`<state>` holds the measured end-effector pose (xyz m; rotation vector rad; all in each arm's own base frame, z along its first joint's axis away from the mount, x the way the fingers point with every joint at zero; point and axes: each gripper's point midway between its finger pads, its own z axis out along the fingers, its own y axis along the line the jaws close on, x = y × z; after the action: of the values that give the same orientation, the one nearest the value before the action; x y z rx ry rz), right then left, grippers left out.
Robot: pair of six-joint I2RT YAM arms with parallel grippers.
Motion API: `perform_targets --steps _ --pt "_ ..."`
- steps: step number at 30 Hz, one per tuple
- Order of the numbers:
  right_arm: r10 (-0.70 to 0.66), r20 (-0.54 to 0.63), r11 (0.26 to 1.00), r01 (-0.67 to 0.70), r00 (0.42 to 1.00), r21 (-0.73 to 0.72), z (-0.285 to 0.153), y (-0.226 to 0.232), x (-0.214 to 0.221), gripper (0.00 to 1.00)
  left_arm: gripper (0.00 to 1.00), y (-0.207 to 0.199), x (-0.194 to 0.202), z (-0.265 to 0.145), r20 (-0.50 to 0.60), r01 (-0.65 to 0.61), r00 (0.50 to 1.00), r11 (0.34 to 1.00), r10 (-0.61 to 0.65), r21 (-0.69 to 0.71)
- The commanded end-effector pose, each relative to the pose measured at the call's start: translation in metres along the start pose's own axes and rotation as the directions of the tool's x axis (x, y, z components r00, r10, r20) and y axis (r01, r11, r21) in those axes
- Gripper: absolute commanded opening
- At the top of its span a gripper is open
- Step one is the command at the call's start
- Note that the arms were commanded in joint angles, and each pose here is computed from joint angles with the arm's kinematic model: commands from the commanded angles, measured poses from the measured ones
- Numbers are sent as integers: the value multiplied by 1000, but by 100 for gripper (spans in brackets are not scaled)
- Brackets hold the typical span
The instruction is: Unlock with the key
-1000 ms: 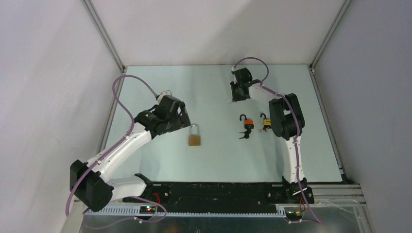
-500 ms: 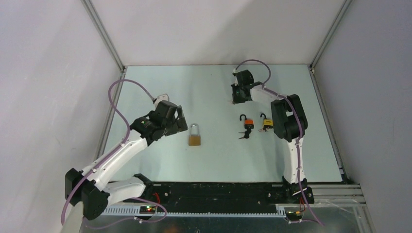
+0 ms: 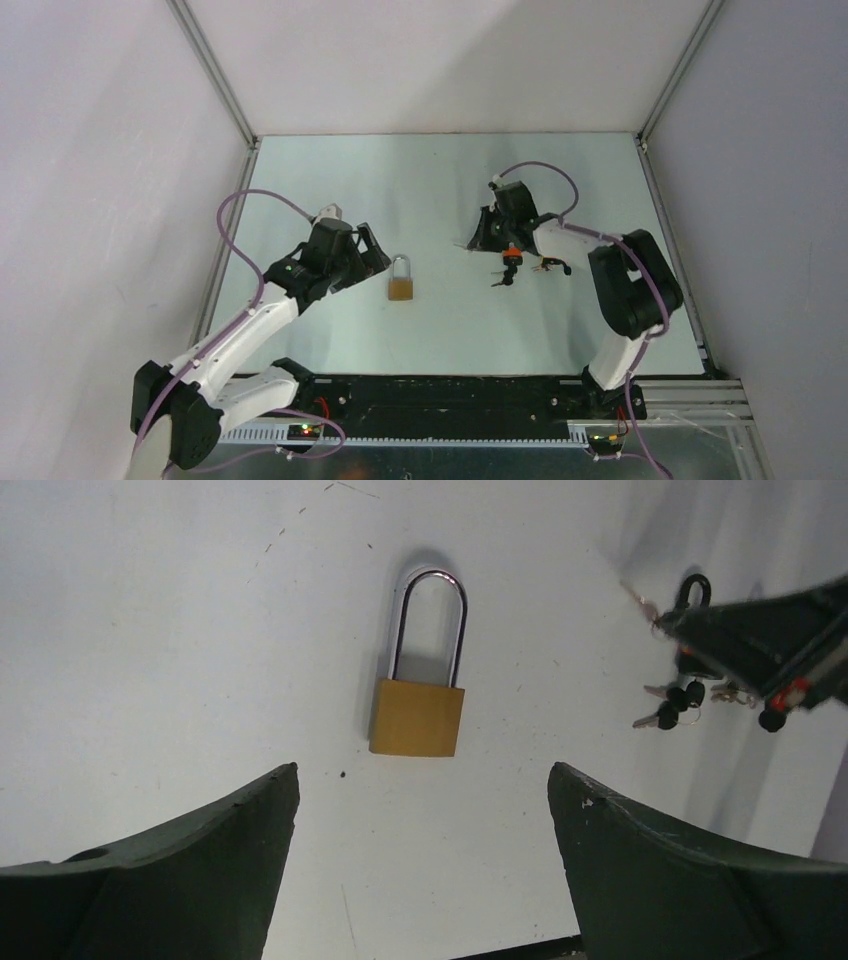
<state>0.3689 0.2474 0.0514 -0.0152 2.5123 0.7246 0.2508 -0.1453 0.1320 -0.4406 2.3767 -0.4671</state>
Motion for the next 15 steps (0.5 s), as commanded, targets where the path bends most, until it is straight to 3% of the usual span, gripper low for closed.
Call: perform_targets --steps 1,10,15 --pt "40 95 996 -32 995 -81 -24 36 7 0 97 -20 -7 -1 6 66 998 992 -67 104" --pt "0 68 999 3 998 -44 -50 35 102 0 97 -25 -6 -4 -6 86 996 988 -86 130" --pt "-117 13 993 117 993 -15 -65 40 149 0 97 -23 1 -6 -24 117 993 984 -114 138"
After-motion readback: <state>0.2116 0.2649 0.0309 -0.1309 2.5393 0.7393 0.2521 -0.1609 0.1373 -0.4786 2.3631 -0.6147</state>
